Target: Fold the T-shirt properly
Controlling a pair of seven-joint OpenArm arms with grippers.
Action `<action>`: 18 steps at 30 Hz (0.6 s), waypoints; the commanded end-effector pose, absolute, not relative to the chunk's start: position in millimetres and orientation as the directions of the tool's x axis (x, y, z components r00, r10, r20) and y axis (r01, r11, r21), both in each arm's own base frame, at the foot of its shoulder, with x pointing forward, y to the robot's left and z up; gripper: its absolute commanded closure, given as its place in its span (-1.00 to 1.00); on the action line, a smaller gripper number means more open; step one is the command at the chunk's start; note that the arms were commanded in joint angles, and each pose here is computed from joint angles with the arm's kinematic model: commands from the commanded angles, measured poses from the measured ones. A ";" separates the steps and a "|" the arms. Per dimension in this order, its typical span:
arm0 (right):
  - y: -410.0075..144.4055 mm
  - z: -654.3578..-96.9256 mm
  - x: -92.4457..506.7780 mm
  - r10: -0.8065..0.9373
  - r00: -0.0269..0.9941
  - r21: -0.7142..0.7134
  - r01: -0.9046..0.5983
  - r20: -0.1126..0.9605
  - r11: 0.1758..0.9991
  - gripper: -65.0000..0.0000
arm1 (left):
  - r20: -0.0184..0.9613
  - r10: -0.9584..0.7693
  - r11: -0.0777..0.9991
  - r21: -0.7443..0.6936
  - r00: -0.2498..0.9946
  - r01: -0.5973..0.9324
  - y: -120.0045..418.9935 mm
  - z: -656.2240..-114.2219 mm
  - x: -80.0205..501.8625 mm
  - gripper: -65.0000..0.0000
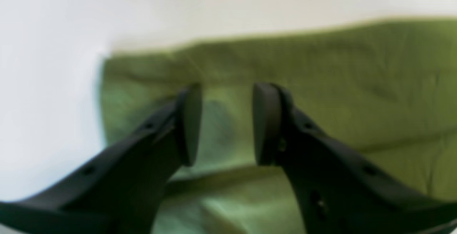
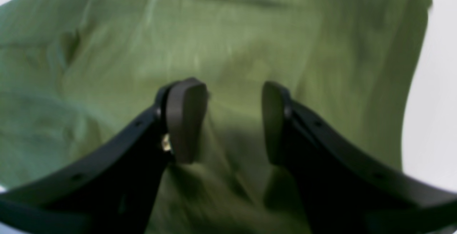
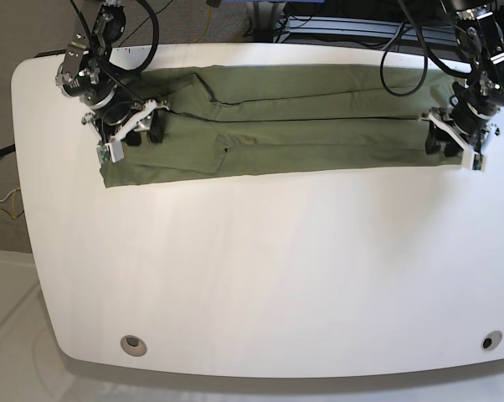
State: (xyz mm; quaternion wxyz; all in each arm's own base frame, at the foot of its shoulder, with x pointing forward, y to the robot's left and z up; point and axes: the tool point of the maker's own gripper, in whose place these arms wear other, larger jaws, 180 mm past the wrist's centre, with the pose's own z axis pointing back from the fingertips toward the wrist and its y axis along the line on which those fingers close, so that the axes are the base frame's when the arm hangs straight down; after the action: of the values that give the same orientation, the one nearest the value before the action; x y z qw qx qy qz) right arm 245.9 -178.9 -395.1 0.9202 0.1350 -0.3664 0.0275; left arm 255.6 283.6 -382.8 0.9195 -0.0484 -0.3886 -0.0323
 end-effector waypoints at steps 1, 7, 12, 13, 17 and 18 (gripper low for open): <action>-180.2 -382.1 254.2 -0.038 0.691 0.209 -0.165 0.721 0.964 0.13 | 0.749 -0.021 0.994 -0.055 0.662 0.094 290.0 -370.9 266.0 0.20; -177.7 -385.7 251.1 -0.025 0.685 0.175 -0.150 0.728 0.973 0.12 | 0.756 0.023 0.994 -0.089 0.654 0.067 295.0 -375.3 282.0 0.15; -171.8 -384.5 252.9 -0.028 0.674 0.183 -0.160 0.738 0.970 0.18 | 0.766 0.036 0.993 -0.099 0.641 0.062 295.3 -372.3 292.4 0.17; -170.4 -383.7 253.3 -0.028 0.671 0.185 -0.165 0.741 0.969 0.20 | 0.769 0.036 0.993 -0.099 0.638 0.063 295.1 -370.9 294.3 0.18; -162.5 -384.4 252.0 -0.022 0.672 0.200 -0.189 0.740 0.961 0.49 | 0.771 0.048 0.992 -0.110 0.634 0.058 291.9 -370.5 298.7 0.29; -162.0 -383.9 251.9 -0.023 0.671 0.202 -0.190 0.741 0.961 0.54 | 0.771 0.046 0.992 -0.109 0.635 0.060 290.6 -370.1 298.0 0.33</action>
State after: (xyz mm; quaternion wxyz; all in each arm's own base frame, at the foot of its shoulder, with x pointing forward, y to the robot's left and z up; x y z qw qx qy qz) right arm 245.9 -162.6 -395.9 0.9149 0.1284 -0.3806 0.0407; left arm 291.1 291.3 -383.5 0.9113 -0.0621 -0.4071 0.0027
